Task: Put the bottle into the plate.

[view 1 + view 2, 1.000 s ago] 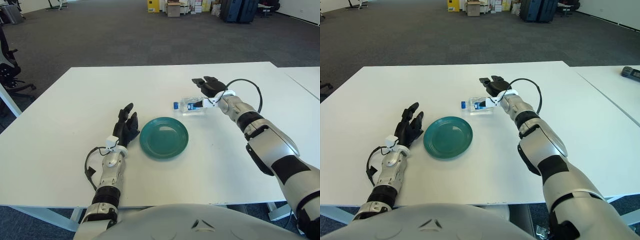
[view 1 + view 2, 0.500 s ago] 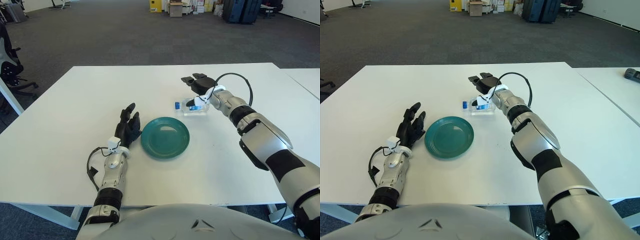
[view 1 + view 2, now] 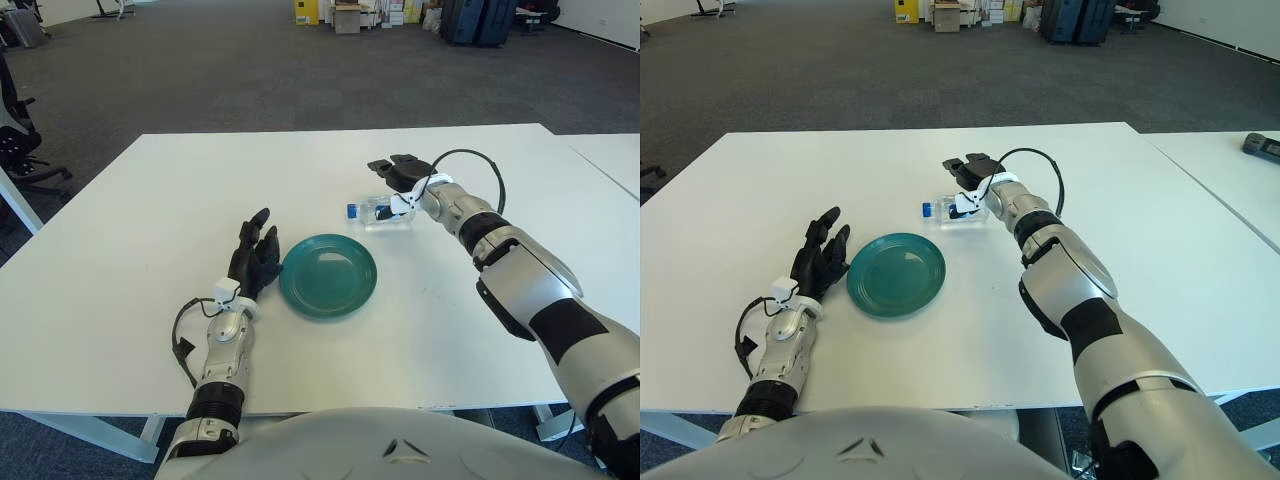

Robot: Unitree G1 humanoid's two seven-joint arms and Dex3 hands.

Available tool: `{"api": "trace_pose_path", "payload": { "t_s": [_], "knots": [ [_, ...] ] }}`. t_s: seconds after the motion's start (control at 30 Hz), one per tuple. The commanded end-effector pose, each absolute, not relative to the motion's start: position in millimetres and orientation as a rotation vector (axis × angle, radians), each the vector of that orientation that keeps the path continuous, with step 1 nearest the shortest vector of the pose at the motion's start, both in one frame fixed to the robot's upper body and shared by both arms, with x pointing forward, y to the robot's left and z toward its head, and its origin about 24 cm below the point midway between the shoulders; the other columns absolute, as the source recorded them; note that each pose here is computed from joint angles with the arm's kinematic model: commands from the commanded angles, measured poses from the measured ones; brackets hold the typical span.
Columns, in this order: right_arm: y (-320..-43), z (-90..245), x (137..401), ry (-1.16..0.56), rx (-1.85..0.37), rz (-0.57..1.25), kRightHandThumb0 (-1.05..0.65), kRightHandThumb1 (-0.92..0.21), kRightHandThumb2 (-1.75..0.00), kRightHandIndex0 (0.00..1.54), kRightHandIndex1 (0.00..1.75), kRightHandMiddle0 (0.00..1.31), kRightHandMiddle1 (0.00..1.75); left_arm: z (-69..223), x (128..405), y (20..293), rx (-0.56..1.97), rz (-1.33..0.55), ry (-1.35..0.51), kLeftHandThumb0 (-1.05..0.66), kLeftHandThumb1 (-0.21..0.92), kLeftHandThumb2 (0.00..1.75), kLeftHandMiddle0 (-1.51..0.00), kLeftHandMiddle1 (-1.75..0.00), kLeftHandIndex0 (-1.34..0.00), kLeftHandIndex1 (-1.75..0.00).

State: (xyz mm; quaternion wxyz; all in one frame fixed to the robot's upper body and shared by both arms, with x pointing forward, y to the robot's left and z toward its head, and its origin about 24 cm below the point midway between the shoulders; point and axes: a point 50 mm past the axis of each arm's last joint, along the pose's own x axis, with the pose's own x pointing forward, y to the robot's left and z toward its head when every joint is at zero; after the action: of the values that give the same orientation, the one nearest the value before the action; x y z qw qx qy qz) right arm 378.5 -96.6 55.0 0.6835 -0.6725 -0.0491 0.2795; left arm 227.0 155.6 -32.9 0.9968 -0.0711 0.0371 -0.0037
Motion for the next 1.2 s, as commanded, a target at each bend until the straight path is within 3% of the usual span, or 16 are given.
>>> {"api": "trace_pose_path", "payload": {
  "t_s": [0.0,0.6,1.17],
  "knots": [
    [-95.9,55.0,378.8,-0.092,-1.476,0.621,-0.95,-0.91,-0.08,0.07,0.01,0.0,0.17,-50.7,210.3,157.9,-0.144,0.016,0.175,-0.67,0.92,0.8,-0.32,0.0,0.0,-0.69],
    [-119.0,34.4,370.6,0.046,-1.365,0.572,-0.91,-0.92,-0.11,0.11,0.01,0.0,0.34,-48.7,200.2,170.7,-0.146,0.065,0.162,-0.66,0.92,0.8,-0.32,0.0,0.0,-0.72],
    [-119.5,23.3,363.9,0.094,-1.318,0.604,-0.83,-0.89,-0.07,0.14,0.01,0.0,0.33,-45.2,194.7,172.8,-0.143,0.077,0.152,-0.64,0.92,0.82,-0.32,0.0,0.0,-0.74]
  ]
}}
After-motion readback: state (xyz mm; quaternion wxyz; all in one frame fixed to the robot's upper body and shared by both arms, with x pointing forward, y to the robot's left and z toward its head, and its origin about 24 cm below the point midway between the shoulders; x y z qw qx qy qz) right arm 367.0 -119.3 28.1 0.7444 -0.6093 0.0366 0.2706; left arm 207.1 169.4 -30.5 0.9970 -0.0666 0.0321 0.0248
